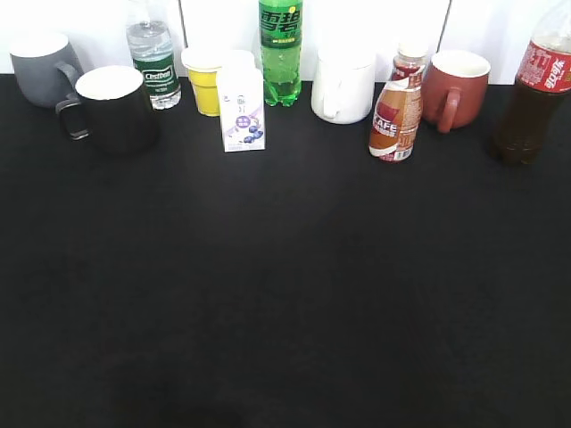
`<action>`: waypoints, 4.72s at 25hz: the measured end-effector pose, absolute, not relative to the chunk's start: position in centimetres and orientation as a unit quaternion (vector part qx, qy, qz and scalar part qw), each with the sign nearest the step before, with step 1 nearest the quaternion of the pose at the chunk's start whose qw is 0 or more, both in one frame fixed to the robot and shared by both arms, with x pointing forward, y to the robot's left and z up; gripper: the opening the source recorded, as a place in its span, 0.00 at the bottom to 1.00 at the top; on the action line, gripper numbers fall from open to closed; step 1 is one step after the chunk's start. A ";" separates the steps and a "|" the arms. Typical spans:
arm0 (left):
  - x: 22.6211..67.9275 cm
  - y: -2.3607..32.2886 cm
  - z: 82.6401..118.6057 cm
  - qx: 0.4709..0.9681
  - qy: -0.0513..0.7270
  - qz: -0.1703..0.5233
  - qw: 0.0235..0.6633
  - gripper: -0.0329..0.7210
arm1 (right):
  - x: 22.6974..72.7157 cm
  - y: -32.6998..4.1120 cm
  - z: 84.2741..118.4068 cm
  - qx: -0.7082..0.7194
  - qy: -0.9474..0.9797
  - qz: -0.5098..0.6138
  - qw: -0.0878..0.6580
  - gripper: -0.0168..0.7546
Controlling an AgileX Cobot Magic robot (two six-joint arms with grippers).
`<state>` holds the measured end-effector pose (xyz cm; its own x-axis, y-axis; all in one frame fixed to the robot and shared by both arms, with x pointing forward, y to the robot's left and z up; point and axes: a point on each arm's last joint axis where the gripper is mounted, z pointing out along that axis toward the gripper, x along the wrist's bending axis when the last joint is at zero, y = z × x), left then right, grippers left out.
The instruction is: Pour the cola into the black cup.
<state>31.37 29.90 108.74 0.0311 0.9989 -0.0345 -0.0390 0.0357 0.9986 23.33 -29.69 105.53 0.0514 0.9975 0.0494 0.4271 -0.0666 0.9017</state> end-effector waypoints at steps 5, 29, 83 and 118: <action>42.1 29.9 104.5 0.513 0.515 0.484 0.487 0.60 | 23.3 -29.7 105.5 0.622 0.573 0.383 0.373 0.78; 63.8 28.3 88.5 0.550 0.506 0.430 0.507 0.12 | 23.3 -29.7 105.5 0.622 0.573 0.383 0.373 0.78; 49.1 20.2 94.9 0.658 0.364 0.317 0.577 0.10 | 53.0 -18.6 99.9 0.272 0.646 0.561 0.441 0.52; 47.3 16.7 95.4 0.680 0.276 0.274 0.622 0.10 | 52.4 -13.2 100.9 -0.195 0.646 0.202 0.710 0.51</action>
<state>47.25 16.70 95.45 0.6972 0.7163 0.0298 0.0338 -0.0743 0.9967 52.38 -13.22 100.90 0.0845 0.0355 -0.9958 -0.5384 0.8426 -0.0157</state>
